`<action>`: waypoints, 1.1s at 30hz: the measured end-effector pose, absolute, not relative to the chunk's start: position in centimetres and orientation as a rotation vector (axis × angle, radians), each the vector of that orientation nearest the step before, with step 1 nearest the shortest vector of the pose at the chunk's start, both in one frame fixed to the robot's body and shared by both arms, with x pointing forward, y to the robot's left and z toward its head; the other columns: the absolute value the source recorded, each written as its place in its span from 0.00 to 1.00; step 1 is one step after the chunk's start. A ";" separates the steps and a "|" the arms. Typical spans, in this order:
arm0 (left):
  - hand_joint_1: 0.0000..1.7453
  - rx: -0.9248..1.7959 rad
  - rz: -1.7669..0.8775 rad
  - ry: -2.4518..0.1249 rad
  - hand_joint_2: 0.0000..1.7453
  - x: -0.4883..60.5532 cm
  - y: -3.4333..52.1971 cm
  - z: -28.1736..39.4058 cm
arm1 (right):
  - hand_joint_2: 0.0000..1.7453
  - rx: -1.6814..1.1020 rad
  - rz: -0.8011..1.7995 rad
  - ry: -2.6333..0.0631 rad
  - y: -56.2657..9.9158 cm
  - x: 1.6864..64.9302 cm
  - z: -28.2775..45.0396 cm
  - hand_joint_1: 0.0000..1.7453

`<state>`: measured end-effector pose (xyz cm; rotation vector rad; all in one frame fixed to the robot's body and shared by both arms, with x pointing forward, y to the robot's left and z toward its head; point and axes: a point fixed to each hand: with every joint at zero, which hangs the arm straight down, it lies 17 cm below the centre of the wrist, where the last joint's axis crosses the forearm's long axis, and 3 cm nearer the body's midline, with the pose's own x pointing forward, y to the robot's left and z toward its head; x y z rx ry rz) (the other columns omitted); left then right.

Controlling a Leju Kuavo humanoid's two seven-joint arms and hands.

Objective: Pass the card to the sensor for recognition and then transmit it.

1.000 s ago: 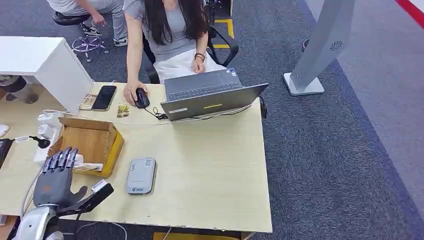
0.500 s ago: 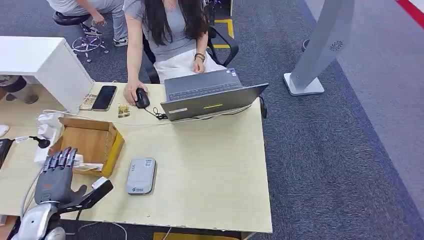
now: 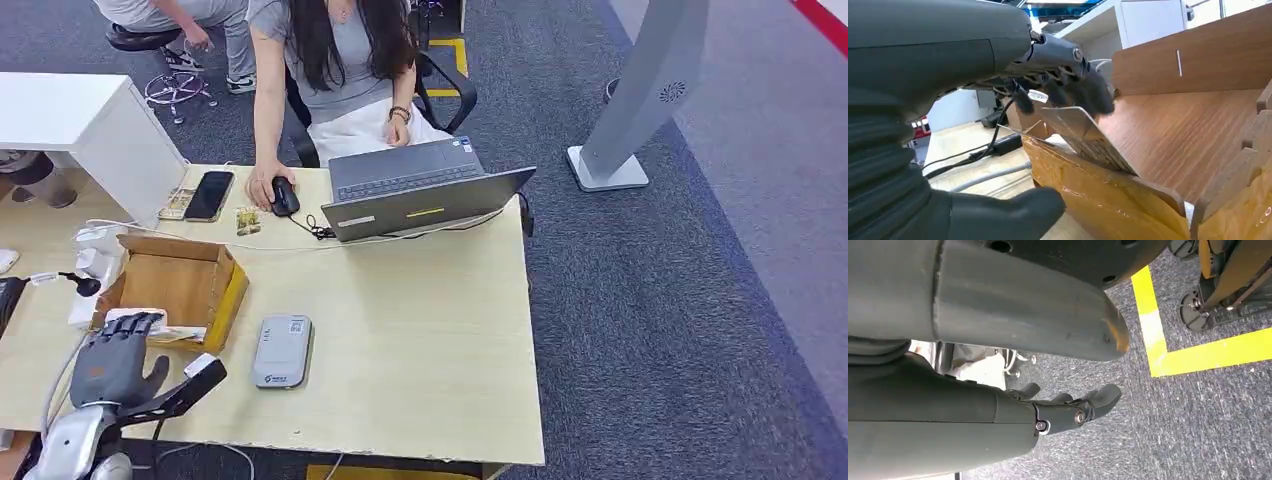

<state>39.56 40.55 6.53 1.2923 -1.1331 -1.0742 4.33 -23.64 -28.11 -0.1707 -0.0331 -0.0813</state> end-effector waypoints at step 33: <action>1.00 1.383 -0.948 -1.418 1.00 48.9 35.8 15.9 | 0.00 -0.144 0.029 -0.090 -23.0 6.2 -27.9 0.00</action>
